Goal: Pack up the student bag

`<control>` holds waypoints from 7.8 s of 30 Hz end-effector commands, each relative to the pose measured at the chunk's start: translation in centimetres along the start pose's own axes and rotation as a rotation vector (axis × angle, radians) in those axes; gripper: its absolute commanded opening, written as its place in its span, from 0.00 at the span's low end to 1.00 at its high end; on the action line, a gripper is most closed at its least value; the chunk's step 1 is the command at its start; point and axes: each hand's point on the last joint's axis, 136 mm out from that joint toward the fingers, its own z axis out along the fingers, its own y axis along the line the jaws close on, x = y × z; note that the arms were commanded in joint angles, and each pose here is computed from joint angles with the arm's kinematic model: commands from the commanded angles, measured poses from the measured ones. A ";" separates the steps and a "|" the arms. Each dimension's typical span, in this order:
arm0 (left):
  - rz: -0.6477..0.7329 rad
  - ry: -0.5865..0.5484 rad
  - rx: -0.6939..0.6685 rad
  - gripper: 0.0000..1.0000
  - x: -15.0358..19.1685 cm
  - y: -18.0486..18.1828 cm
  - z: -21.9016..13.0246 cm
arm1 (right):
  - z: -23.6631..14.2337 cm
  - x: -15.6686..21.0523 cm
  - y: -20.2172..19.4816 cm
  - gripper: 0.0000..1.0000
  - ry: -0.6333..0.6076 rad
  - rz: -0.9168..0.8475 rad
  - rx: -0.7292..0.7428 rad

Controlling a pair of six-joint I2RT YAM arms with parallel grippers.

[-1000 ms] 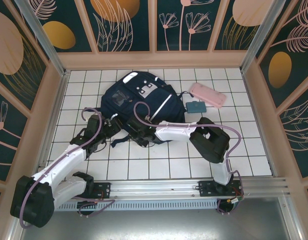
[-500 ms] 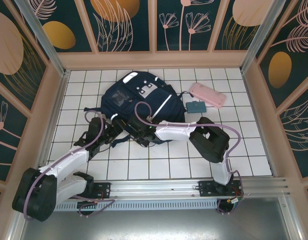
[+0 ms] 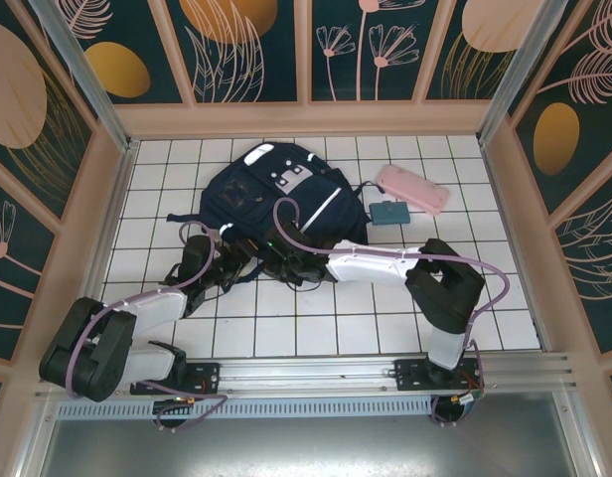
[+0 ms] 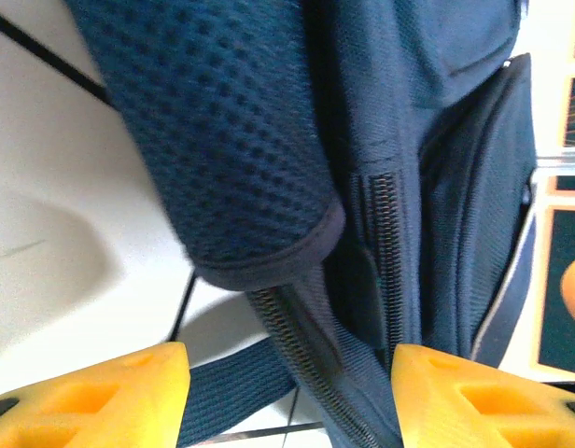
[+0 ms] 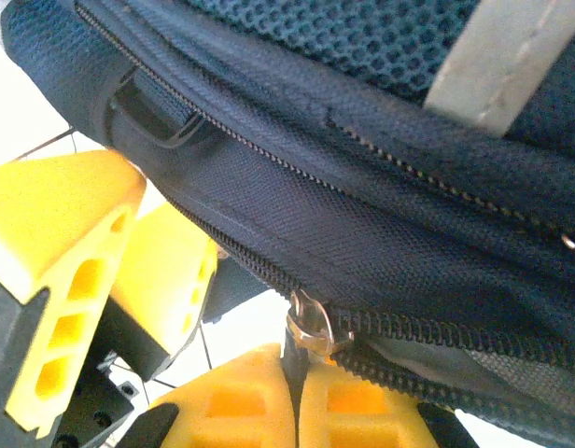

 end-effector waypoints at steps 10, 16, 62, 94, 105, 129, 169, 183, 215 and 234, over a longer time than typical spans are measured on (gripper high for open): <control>-0.048 -0.017 0.113 0.23 -0.9 -2.1 0.8 | -2.6 0.1 0.6 0.00 0.003 -0.132 -0.016; -0.038 -0.067 0.050 0.05 -1.9 -1.1 1.1 | -4.5 -0.4 -5.1 0.00 -0.043 -0.205 0.193; 0.179 -0.336 -0.426 0.66 -8.6 3.0 -3.0 | -12.2 -5.9 -6.3 0.00 -0.295 -0.572 0.327; -0.121 0.000 0.074 0.58 0.4 -0.5 -3.5 | -6.1 -1.3 3.6 0.00 -0.100 -0.656 -0.170; -0.124 -0.095 -0.068 0.00 -0.8 3.1 -2.9 | -7.3 -3.0 -3.2 0.00 -0.177 -0.593 0.116; -0.030 -0.098 -0.085 0.00 -1.1 2.4 -3.4 | -8.9 -3.4 -5.3 0.32 -0.136 -0.587 0.118; 0.015 -0.053 -0.027 0.00 -0.7 0.4 -3.5 | -0.6 -0.6 -3.9 0.35 -0.115 -0.508 0.505; 0.010 -0.077 -0.056 0.00 -1.0 1.1 -3.6 | -2.5 -1.2 -4.1 0.05 -0.160 -0.601 0.579; 0.040 -0.200 -0.240 0.00 -3.4 4.0 -4.1 | -7.3 -8.6 -10.2 0.00 -0.207 -0.662 0.383; -0.015 -0.173 -0.305 0.76 -2.0 3.2 -8.4 | -2.2 -0.7 2.9 0.00 -0.032 -0.729 -0.116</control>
